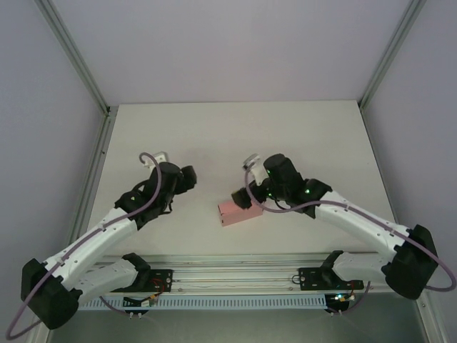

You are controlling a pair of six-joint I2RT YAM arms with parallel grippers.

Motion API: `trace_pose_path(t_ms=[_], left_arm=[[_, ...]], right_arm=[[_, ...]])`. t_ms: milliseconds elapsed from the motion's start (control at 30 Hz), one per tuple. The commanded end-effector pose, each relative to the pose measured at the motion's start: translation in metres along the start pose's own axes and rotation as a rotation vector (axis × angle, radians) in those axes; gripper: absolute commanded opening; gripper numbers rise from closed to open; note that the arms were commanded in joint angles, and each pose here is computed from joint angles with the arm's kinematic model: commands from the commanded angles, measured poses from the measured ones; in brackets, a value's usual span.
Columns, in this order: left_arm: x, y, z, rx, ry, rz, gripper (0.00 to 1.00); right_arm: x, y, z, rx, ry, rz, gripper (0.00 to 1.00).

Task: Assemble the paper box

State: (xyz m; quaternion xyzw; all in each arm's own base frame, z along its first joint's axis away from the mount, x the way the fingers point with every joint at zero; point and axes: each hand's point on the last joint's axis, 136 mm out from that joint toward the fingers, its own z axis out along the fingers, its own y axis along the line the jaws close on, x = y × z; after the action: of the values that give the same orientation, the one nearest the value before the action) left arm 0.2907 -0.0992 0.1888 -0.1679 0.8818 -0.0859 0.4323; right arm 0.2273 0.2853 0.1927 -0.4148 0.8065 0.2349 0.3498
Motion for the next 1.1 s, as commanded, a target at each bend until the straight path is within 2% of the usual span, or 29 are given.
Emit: trace_pose_path(t_ms=[0, 100, 233, 467, 533, 633, 700, 800, 900, 1067], left_arm=[[0.025, 0.038, 0.012, -0.115, 0.134, -0.041, 1.00], [0.026, 0.046, 0.016, -0.130, 0.134, -0.049, 1.00], [0.026, 0.058, 0.015, -0.169, 0.110, -0.034, 1.00], [0.029, 0.075, 0.010, -0.213, 0.079, -0.046, 1.00], [0.028, 0.077, 0.009, -0.217, 0.075, -0.042, 1.00], [0.026, 0.080, 0.008, -0.233, 0.068, -0.036, 1.00], [0.025, 0.079, 0.007, -0.230, 0.065, -0.036, 1.00], [0.024, 0.078, 0.007, -0.223, 0.063, -0.033, 1.00], [0.021, 0.079, 0.006, -0.229, 0.055, -0.031, 1.00], [0.020, 0.084, 0.002, -0.244, 0.037, -0.039, 1.00]], right_arm=[[0.046, 0.066, -0.010, -0.453, 0.130, -0.522, 1.00], [0.039, 0.046, 0.011, -0.378, 0.149, -0.650, 1.00], [0.053, 0.044, 0.020, -0.482, 0.273, -0.722, 1.00], [0.063, -0.004, 0.075, -0.288, 0.442, -0.719, 0.98], [0.072, -0.013, 0.082, -0.257, 0.504, -0.725, 0.92], [0.077, -0.026, 0.091, -0.176, 0.570, -0.729, 0.68], [0.067, -0.042, 0.100, -0.058, 0.550, -0.745, 0.58], [0.030, -0.072, 0.109, 0.190, 0.398, -0.827, 0.40], [-0.009, -0.089, 0.105, 0.374, 0.258, -0.916, 0.39], [-0.038, -0.112, 0.109, 0.591, 0.181, -1.052, 0.42]])
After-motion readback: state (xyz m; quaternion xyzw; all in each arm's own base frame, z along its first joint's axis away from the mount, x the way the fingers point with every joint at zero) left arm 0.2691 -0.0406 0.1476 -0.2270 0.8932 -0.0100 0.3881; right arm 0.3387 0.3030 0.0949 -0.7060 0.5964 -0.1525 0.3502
